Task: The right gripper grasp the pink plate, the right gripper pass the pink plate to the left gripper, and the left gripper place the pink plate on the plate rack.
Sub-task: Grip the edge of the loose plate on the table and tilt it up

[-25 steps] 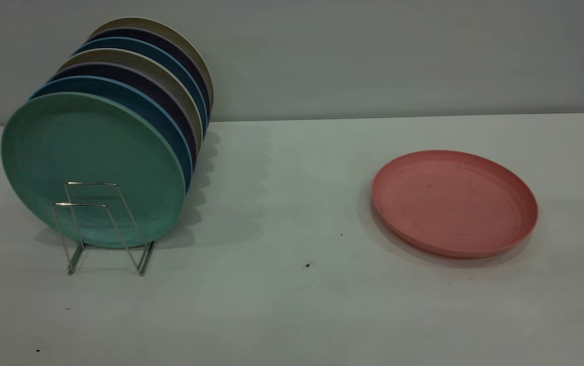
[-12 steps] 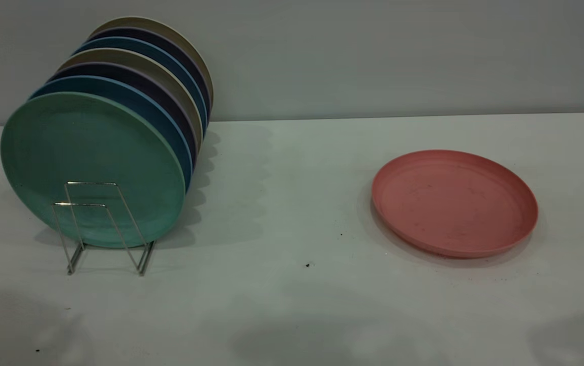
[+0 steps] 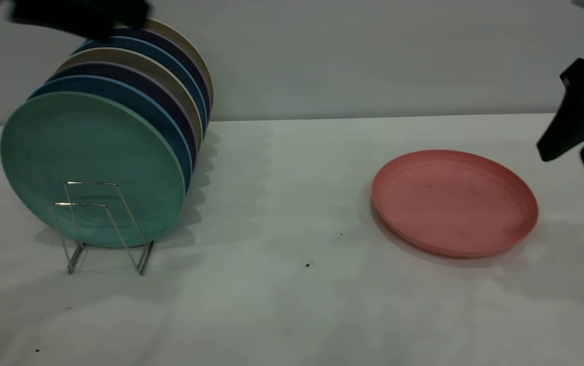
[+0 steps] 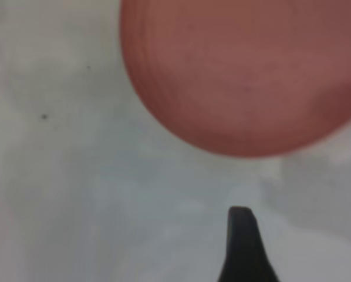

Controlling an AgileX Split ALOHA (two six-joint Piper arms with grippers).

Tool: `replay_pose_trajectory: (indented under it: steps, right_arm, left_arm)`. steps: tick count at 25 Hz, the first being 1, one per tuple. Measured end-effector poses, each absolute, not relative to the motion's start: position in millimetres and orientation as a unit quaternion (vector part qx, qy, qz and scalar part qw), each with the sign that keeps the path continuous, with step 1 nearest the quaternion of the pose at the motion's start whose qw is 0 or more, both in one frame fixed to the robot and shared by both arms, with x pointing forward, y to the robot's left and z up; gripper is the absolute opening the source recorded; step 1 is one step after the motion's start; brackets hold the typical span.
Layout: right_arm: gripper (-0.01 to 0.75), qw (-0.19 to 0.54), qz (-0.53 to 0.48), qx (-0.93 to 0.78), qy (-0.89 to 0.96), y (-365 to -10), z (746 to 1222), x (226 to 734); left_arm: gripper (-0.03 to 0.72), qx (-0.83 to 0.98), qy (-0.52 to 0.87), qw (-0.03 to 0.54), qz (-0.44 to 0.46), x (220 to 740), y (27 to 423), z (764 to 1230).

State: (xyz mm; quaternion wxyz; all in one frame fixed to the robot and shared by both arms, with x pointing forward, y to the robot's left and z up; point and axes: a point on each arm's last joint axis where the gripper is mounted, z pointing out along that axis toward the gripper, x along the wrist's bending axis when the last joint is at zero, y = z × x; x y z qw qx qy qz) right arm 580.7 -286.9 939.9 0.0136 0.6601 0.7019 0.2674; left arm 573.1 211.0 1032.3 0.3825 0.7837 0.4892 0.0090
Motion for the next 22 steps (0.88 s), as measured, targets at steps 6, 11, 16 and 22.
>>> replay_pose_trajectory:
  steps: [6,11,16,22]
  right_arm:
    - [0.51,-0.034,0.281,0.683,0.674,-315,900,614]
    - [0.506,-0.048,0.274,0.694,0.664,-330,867,631]
    - [0.499,-0.064,0.282,0.71,0.642,-340,837,650]
    - [0.491,-0.092,0.284,0.724,0.622,-342,802,657]
  left_arm:
    - [0.59,0.816,0.461,0.347,-0.026,599,166,992]
    - [0.59,0.826,0.455,0.329,-0.054,604,129,954]
    - [0.59,0.837,0.44,0.32,-0.065,596,101,937]
    - [0.59,0.84,0.434,0.319,-0.068,593,93,934]
